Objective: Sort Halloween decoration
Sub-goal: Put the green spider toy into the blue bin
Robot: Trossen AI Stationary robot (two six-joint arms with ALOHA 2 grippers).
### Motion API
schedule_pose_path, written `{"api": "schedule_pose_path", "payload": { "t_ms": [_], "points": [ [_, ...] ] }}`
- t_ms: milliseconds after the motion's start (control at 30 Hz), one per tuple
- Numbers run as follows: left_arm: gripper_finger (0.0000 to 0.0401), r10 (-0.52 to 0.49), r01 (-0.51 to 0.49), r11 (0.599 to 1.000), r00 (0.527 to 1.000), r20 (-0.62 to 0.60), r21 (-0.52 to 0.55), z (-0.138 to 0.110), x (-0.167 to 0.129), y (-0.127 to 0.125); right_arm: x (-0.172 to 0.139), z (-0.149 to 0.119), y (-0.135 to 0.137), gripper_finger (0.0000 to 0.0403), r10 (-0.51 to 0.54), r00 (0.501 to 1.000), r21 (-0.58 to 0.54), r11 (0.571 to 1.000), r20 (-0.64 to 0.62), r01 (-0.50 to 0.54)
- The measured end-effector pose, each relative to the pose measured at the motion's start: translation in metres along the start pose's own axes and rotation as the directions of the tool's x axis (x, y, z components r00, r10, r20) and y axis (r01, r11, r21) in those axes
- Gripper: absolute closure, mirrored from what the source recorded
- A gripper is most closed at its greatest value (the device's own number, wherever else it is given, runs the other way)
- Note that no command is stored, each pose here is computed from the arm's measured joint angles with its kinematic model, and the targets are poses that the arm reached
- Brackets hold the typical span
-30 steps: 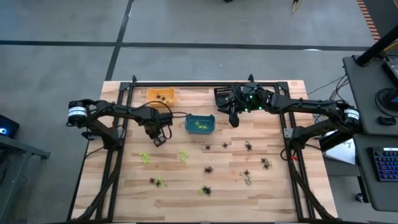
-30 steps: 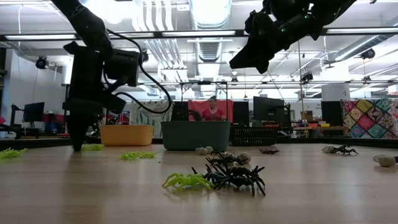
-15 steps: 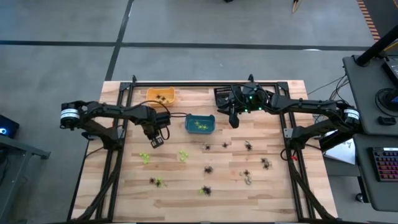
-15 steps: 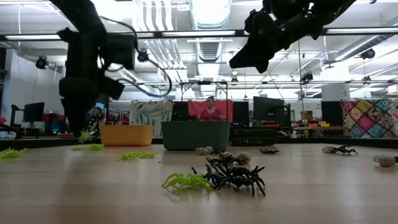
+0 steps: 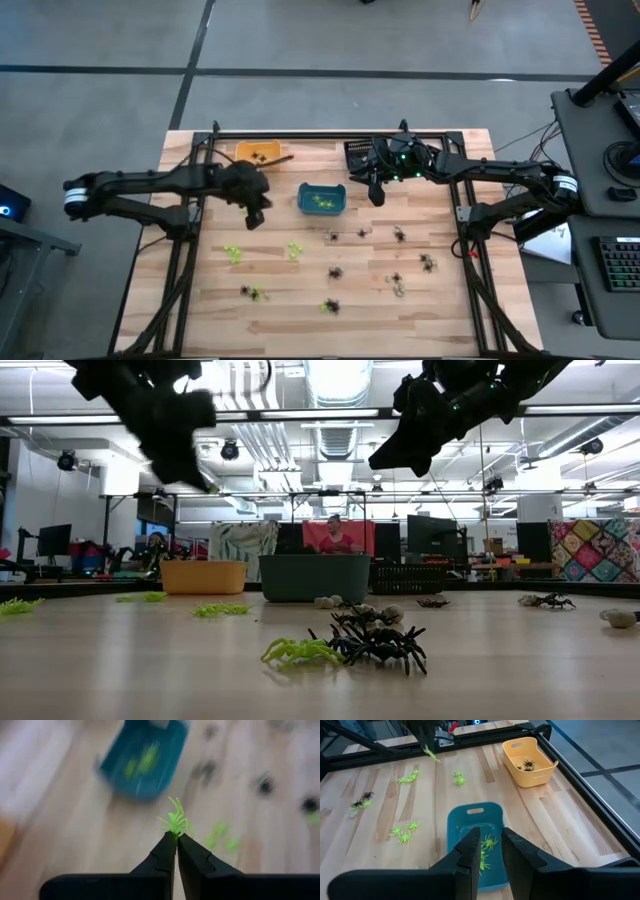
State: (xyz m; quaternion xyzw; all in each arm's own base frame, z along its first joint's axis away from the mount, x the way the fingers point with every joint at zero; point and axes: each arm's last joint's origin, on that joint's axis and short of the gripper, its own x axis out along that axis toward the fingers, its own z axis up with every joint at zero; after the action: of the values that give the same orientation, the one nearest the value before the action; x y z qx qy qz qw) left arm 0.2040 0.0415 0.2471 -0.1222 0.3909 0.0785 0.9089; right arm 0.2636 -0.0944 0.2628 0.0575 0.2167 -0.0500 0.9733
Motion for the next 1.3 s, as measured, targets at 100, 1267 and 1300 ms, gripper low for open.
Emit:
{"api": "schedule_pose_path", "payload": {
  "t_ms": [100, 1267, 1300],
  "points": [
    [0.0401, -0.036, 0.027, 0.997, 0.99, 0.134, 0.074, 0.014, 0.0, -0.002, 0.0, 0.0, 0.0, 0.0335, 0.0, 1.0, -0.002, 1.0, 0.0, 0.0],
    [0.0401, 0.022, -0.027, 0.999, 0.987, 0.161, 0.027, 0.045, 0.111, 0.029, 0.0, -0.004, 0.0, 0.0335, 0.002, 0.999, 0.014, 1.0, -0.037, -0.001],
    [0.0401, 0.022, -0.027, 0.999, 0.987, 0.16, 0.027, 0.045, 0.111, 0.029, 0.0, -0.004, 0.0, 0.0335, 0.001, 0.999, 0.013, 1.0, -0.037, -0.001]
  ]
}}
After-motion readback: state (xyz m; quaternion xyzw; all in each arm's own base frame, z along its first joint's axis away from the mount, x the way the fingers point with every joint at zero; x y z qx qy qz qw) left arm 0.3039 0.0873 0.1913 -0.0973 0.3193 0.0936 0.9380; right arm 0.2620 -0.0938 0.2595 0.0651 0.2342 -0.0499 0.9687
